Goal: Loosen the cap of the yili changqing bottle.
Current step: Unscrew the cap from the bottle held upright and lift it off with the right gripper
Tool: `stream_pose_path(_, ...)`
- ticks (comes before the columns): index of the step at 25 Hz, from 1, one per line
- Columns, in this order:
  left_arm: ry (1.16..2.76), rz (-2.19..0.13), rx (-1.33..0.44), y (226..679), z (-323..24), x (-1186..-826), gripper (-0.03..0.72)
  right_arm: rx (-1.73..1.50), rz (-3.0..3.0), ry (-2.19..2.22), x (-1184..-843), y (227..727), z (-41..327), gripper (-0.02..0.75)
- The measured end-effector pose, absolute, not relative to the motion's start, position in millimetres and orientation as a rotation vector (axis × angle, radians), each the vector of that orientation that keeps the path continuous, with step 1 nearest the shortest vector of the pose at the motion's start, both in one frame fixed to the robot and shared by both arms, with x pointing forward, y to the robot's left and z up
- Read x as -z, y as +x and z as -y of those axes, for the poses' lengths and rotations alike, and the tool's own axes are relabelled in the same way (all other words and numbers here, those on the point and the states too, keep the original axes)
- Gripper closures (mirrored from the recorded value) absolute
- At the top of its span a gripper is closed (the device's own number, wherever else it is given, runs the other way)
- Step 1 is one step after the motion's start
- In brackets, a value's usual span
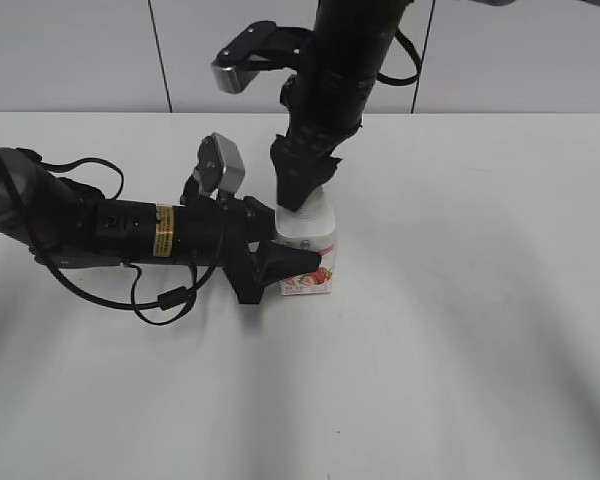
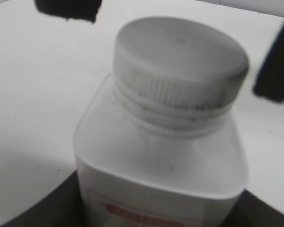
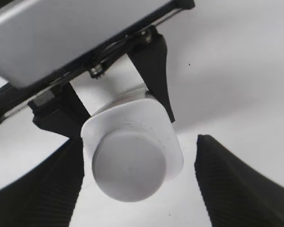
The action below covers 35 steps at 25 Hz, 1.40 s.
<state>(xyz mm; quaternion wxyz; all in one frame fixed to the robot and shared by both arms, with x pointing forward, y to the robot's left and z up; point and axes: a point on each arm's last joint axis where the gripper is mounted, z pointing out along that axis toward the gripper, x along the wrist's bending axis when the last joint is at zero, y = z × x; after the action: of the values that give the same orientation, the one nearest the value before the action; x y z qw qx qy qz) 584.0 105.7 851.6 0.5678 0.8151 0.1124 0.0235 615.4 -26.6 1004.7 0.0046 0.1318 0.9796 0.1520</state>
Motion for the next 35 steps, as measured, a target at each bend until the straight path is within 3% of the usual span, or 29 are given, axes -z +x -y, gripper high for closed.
stream_pose_path(17,1.912,-0.268,-0.055,584.2,-105.7,-851.8,0.294,-0.470,-2.744,1.646,-1011.6,614.8,28.5,0.164)
stream_pose_path(35,1.912,-0.278,-0.060,584.9,-105.9,-851.7,0.294,-0.469,-2.596,1.947,-1012.0,614.0,27.3,0.164)
